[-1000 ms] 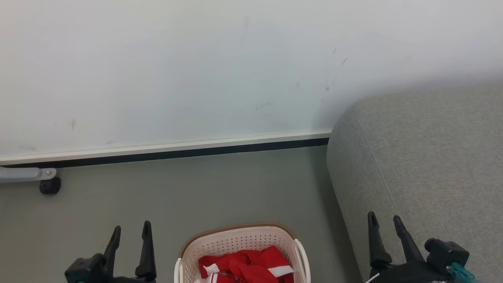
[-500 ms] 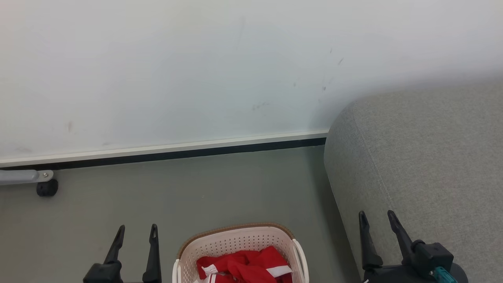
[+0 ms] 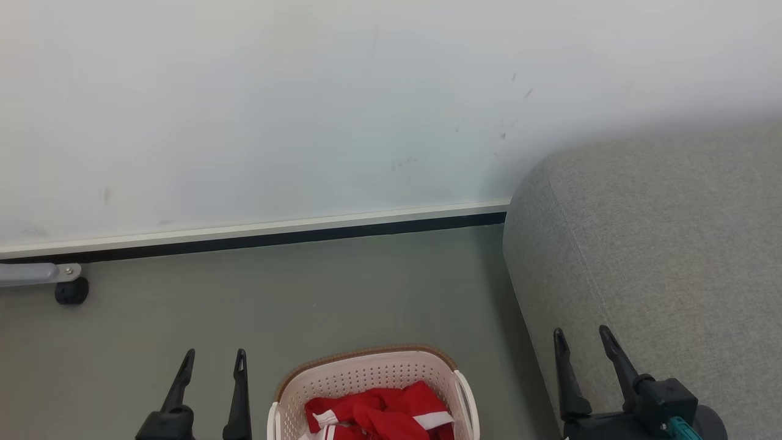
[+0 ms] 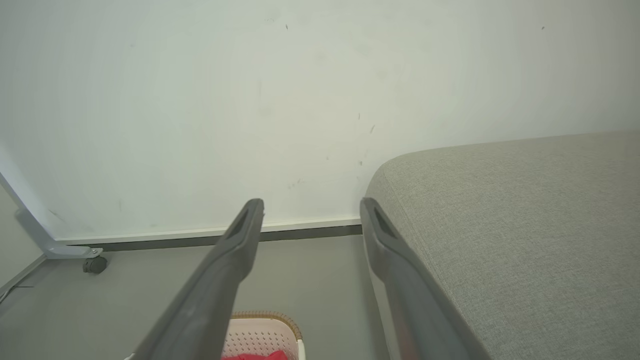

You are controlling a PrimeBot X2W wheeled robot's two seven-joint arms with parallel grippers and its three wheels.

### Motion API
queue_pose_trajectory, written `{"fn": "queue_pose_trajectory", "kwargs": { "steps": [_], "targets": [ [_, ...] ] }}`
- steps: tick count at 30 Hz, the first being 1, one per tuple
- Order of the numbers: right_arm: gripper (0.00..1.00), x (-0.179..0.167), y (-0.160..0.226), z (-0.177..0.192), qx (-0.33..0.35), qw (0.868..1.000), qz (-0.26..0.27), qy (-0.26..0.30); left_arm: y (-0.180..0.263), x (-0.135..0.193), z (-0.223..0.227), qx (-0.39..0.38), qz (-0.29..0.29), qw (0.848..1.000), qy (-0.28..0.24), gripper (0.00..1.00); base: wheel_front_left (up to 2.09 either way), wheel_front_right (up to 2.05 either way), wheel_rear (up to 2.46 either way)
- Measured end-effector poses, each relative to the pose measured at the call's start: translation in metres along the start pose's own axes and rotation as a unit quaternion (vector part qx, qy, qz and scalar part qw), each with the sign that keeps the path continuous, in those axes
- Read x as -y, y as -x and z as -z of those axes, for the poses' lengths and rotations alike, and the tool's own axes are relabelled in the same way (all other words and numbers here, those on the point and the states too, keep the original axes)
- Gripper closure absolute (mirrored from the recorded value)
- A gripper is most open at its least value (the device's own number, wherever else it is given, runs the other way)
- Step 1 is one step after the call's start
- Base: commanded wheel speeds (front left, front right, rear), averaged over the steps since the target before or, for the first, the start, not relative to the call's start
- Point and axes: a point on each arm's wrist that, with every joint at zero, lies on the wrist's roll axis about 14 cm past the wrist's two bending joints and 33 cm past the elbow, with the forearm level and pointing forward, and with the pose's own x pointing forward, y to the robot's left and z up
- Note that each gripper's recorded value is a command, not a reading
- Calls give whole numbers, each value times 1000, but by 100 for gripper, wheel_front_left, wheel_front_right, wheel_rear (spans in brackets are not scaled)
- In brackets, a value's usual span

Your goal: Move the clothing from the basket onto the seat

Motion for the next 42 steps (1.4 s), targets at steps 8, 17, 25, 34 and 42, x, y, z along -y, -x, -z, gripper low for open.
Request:
{"fn": "queue_pose_trajectory", "kwargs": {
  "steps": [8,17,25,34,42],
  "targets": [
    [0,2,0,2,-3,1000,3,0,0,-2,1,-2,-2,1000,-1,0,0,0,0],
    [0,4,-1,3,-4,1000,8,0,-1,-2,2,-3,-4,1000,-1,0,0,0,0],
    [0,7,-1,5,-7,1000,13,-2,-3,0,3,-5,2,1000,0,0,0,0,0],
    [0,13,-10,10,-12,1000,21,-4,-19,3,10,-12,16,1000,-9,0,0,0,0],
    [0,22,-25,26,-33,999,34,-5,-38,9,43,-58,35,998,-15,0,0,0,0]
  ]
}}
